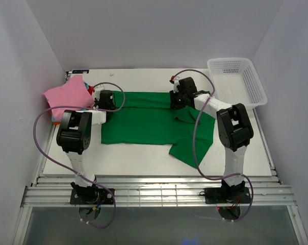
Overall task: Fold and stack the t-shirts
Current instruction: Fold the tshirt
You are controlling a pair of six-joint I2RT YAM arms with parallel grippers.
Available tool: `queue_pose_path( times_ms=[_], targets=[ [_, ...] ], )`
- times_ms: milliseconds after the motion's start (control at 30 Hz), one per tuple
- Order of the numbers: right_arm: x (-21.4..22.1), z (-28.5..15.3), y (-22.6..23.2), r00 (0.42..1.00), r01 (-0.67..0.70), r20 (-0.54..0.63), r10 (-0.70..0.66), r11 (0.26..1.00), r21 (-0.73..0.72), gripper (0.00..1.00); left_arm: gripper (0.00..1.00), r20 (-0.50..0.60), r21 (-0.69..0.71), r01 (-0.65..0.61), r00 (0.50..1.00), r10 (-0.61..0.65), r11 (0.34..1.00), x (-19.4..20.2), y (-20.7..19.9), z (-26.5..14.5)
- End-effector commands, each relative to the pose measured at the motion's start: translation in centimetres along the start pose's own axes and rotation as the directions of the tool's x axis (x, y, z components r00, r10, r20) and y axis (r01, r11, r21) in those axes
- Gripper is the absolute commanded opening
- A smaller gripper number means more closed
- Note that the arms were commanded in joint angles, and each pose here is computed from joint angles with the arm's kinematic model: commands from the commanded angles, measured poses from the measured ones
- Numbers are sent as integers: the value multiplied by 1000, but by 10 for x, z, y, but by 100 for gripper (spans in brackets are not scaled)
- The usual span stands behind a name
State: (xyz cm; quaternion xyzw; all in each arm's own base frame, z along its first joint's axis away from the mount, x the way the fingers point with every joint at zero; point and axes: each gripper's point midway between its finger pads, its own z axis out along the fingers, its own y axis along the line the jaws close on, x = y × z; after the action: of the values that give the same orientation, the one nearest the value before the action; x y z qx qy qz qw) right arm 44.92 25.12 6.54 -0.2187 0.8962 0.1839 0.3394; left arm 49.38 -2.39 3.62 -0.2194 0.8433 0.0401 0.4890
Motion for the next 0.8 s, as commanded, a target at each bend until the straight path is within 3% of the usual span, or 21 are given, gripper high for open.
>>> queue_pose_path(
  times_ms=[0,767],
  targets=[
    [-16,-10,3,998,28,55,-28,1000,-1,26,40,67,7,39,997,-39,999,-28,-1,-12],
    [-8,-11,4,999,35,38,-35,999,-4,26,37,77,16,31,996,-32,999,-35,-6,-5]
  ],
)
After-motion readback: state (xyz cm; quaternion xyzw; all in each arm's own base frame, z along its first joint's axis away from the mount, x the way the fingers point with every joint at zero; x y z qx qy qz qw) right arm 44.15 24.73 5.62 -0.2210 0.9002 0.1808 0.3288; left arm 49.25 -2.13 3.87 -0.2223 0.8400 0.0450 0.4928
